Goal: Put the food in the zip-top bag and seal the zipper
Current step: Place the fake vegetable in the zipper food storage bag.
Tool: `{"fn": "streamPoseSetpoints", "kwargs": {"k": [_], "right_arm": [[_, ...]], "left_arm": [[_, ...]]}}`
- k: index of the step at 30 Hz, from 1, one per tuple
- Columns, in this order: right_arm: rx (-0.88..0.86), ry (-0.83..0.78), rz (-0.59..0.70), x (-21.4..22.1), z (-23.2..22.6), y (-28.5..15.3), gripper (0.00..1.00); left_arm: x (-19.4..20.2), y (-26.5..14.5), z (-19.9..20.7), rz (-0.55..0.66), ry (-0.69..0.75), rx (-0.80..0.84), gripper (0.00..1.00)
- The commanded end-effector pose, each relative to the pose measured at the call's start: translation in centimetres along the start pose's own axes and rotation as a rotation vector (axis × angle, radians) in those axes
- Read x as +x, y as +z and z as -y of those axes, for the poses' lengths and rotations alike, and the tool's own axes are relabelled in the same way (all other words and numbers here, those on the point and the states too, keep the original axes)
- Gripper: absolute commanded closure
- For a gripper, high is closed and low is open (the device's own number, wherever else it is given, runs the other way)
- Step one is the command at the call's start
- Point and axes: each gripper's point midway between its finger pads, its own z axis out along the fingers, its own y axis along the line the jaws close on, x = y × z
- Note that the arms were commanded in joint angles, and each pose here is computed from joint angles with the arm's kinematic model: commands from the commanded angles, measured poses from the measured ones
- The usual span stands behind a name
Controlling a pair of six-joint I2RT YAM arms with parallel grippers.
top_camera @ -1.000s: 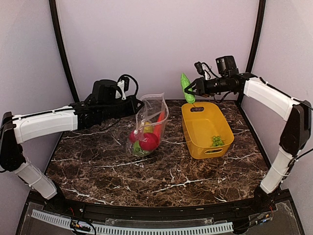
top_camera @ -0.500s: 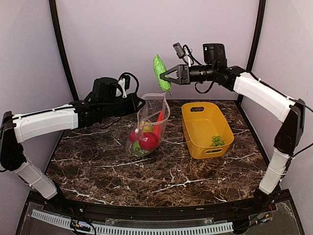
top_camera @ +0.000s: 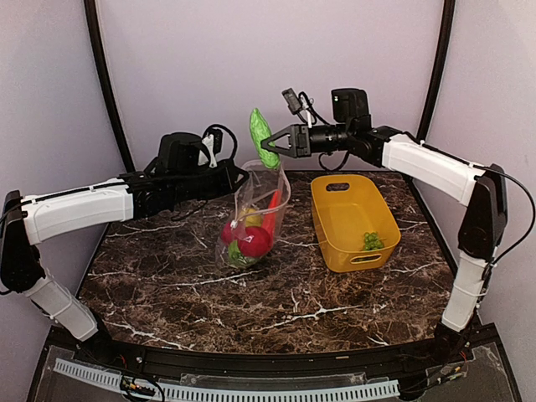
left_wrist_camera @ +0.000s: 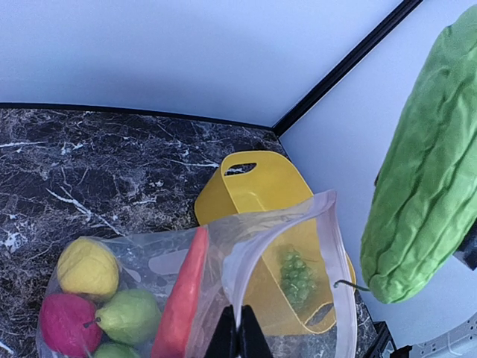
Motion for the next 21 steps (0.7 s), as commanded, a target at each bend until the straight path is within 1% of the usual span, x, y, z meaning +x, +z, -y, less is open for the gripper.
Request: {"fn": "streamPoseSetpoints", "kwargs": {"k": [1, 4, 7, 9, 10, 11, 13, 17, 20, 21], "right_arm": [[0.025, -0.037, -0.001, 1.5, 1.3, 1.4, 0.96], [0.037, -0.047, -0.001, 2.1, 1.7, 1.7, 0.95], [0.041, -0.023, -0.013, 3.2, 2.2, 2.3, 0.94], [0.040, -0.013, -0.023, 3.7, 2.3, 2.7, 0.91], [0.039, -0.012, -0.028, 4.0, 2.2, 2.8, 0.87], [0.037, -0.017, -0.029, 4.0, 2.1, 2.8, 0.83], [0.041, -0.026, -0.039, 4.3, 1.8, 2.7, 0.68], [0.067, -0.052, -0.064, 4.3, 1.3, 1.9, 0.43], [0.121, -0.077, -0.090, 4.1, 1.5, 1.2, 0.30], [0.146, -0.080, -0.097, 3.9, 1.5, 1.0, 0.28]], "left_arm": [[-3.0, -1.9, 2.1, 0.071, -0.016, 0.059, 0.99], [-3.0, -1.9, 2.4, 0.068, -0.026, 0.076, 0.99], [-2.9, -2.0, 2.8, 0.063, -0.044, 0.098, 0.99], [-3.0, -2.0, 2.7, 0.068, -0.054, 0.100, 0.99], [-3.1, -2.2, 2.8, 0.075, -0.057, 0.102, 0.99], [-3.2, -2.3, 2.6, 0.077, -0.064, 0.100, 0.99], [-3.5, -2.6, 2.4, 0.091, -0.070, 0.098, 0.99], [-3.8, -3.0, 2.1, 0.102, -0.066, 0.085, 0.99], [-3.6, -2.9, 1.8, 0.099, -0.069, 0.082, 0.99], [-3.6, -2.9, 1.8, 0.101, -0.071, 0.082, 0.99]]}}
